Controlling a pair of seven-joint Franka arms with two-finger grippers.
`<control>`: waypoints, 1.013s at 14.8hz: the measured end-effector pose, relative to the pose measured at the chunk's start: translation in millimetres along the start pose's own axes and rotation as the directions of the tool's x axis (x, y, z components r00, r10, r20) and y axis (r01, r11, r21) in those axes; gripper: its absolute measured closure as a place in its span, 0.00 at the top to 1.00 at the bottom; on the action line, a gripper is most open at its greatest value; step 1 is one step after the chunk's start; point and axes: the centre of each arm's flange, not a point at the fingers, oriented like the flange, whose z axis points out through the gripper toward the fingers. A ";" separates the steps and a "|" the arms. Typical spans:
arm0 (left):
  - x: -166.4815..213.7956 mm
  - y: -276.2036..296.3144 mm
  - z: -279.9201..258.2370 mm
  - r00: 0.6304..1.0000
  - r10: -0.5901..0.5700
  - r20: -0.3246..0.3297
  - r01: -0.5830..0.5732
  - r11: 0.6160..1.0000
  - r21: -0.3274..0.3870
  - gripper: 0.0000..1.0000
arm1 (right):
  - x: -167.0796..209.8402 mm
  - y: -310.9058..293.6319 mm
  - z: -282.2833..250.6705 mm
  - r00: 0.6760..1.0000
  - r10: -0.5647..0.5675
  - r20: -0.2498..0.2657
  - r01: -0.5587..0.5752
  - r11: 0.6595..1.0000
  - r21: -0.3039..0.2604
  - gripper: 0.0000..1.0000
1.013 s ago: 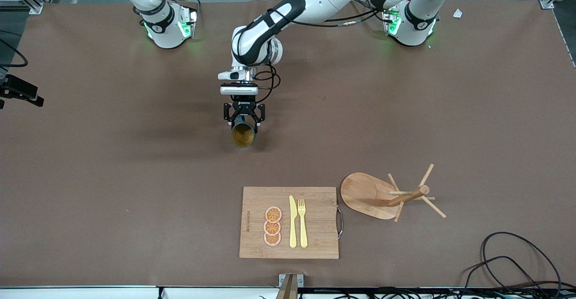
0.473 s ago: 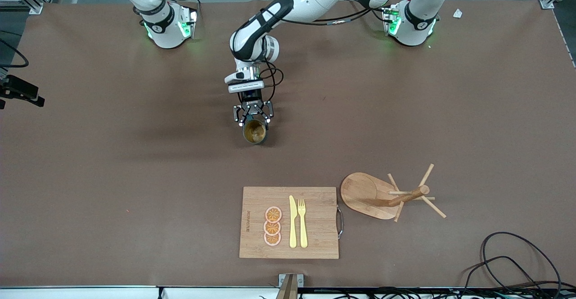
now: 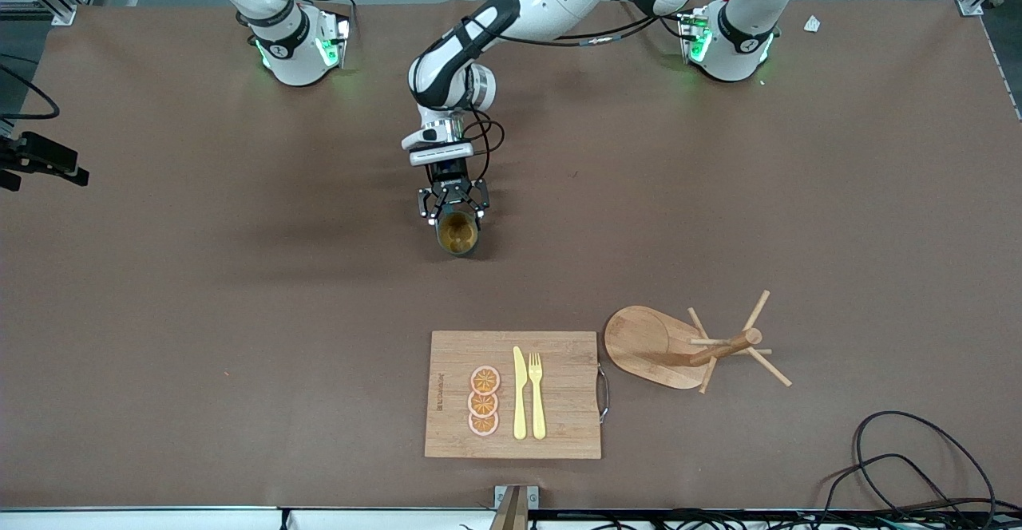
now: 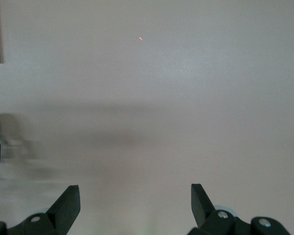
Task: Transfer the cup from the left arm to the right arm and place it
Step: 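Lower the teal mug onto the table and open the left gripper, then raise the left gripper away while the right gripper reaches the mug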
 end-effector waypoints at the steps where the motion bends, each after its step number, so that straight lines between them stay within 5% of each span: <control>1: -1.1 -0.1 -1.3 1.000 0.000 -0.002 0.000 1.000 0.002 0.99 | -0.1 -0.4 0.7 1.000 -0.001 0.002 0.001 1.000 0.001 1.00; 5: -3.0 4.1 -22.3 1.000 -0.012 -0.004 0.012 1.000 0.027 1.00 | 0.4 -3.5 3.2 1.000 -0.007 0.008 0.007 1.000 0.002 1.00; 9: 19.1 19.1 -82.4 0.992 -0.099 0.082 0.091 0.992 0.086 1.00 | 0.4 -4.9 4.1 1.000 -0.010 0.012 0.010 1.000 0.003 1.00; 15: 154.2 27.1 -155.4 0.926 -0.250 0.283 0.203 0.962 0.184 1.00 | -1.6 -35.3 32.0 0.998 -0.070 0.011 0.070 0.998 0.007 1.00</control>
